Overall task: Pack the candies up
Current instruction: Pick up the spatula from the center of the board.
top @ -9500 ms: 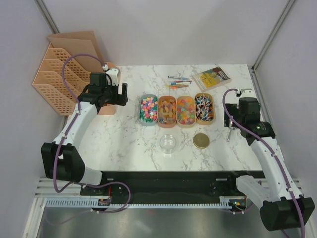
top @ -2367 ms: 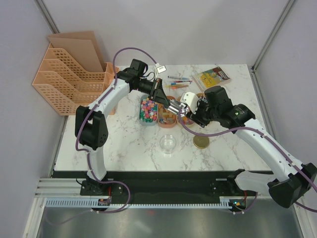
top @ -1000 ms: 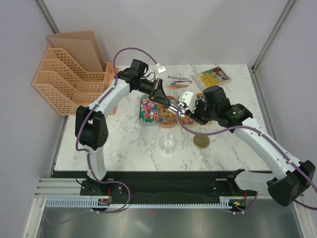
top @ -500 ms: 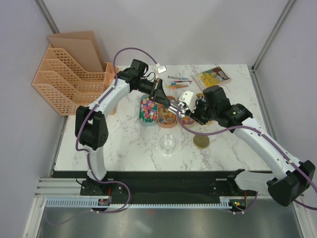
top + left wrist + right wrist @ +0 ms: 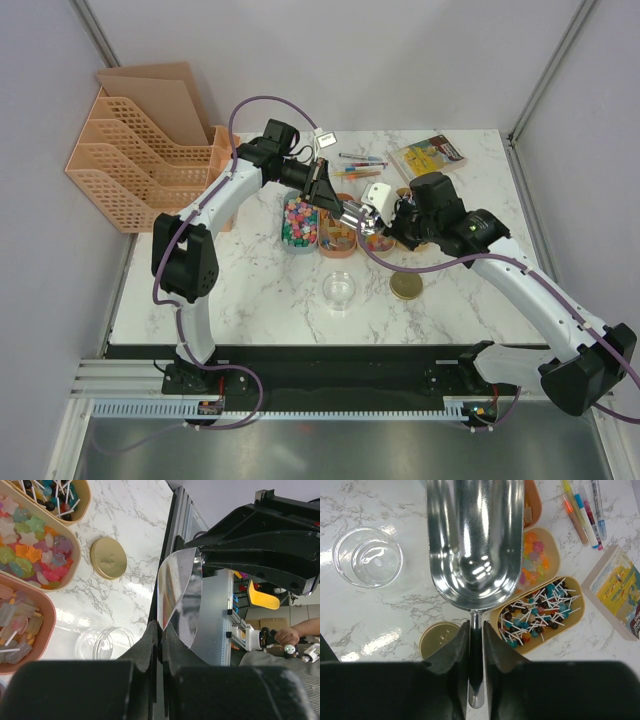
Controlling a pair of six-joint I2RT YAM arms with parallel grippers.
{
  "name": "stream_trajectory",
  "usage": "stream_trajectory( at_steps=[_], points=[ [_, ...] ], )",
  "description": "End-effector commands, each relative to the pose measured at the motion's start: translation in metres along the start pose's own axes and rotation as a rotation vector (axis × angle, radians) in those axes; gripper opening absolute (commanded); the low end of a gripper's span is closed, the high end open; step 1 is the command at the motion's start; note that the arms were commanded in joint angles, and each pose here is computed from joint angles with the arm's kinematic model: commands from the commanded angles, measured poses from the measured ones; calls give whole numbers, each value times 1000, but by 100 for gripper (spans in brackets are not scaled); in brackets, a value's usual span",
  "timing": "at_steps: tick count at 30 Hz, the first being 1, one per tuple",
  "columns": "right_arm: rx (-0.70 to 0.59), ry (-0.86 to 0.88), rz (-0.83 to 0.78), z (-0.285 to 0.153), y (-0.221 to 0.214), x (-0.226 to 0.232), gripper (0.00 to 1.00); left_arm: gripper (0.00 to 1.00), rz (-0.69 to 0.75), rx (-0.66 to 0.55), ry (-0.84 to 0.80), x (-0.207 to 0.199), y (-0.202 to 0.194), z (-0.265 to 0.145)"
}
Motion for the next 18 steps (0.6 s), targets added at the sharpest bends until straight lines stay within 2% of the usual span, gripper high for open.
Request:
stream_trajectory(
  at_steps=[1,2,3,4,5,6,7,8,9,10,11,12,14,18],
  points=[
    [-50,-2,-12,-7,12,-1,18,2,52,1,-21,-4,3,3],
    [-52,1,-12,-7,13,0,5,2,54,4,-1,-1,3,3],
    [-54,0,-3,-9,13,0,0,2,55,8,26,3,3,2],
    [-47,0,4,-9,10,1,0,2,60,14,64,9,3,2],
    [-48,-1,16,-10,9,2,0,3,68,31,182,26,3,0],
    [-52,-4,48,-13,7,4,0,12,75,39,252,37,3,-3],
    [-39,12,73,-11,-1,8,0,16,89,51,341,50,4,-5],
    [-33,17,94,-12,-6,11,0,20,103,72,564,82,6,-22],
    [-35,8,121,-15,-10,10,0,27,113,79,675,97,8,-32],
    [-17,7,182,-12,-20,12,0,29,173,103,781,112,11,-45],
    [-8,-4,215,-12,-25,10,0,29,196,118,1011,138,17,-75],
    [0,-30,262,-13,-31,4,0,30,203,124,1106,149,19,-88],
    [28,-80,343,-13,-45,-3,0,31,223,137,1234,163,22,-119],
    [55,-162,465,-16,-64,-21,0,34,207,113,1307,170,17,-149]
  ],
)
Point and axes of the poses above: each gripper's point midway between its finger pads, its own z axis out along the fingers, its own x axis along the line the jaws close on, y = z × x, the point moved 1 cm from there along -z, back along the fingers, and after that the axes turned 11 degrees about z, right-handed, at the moved point
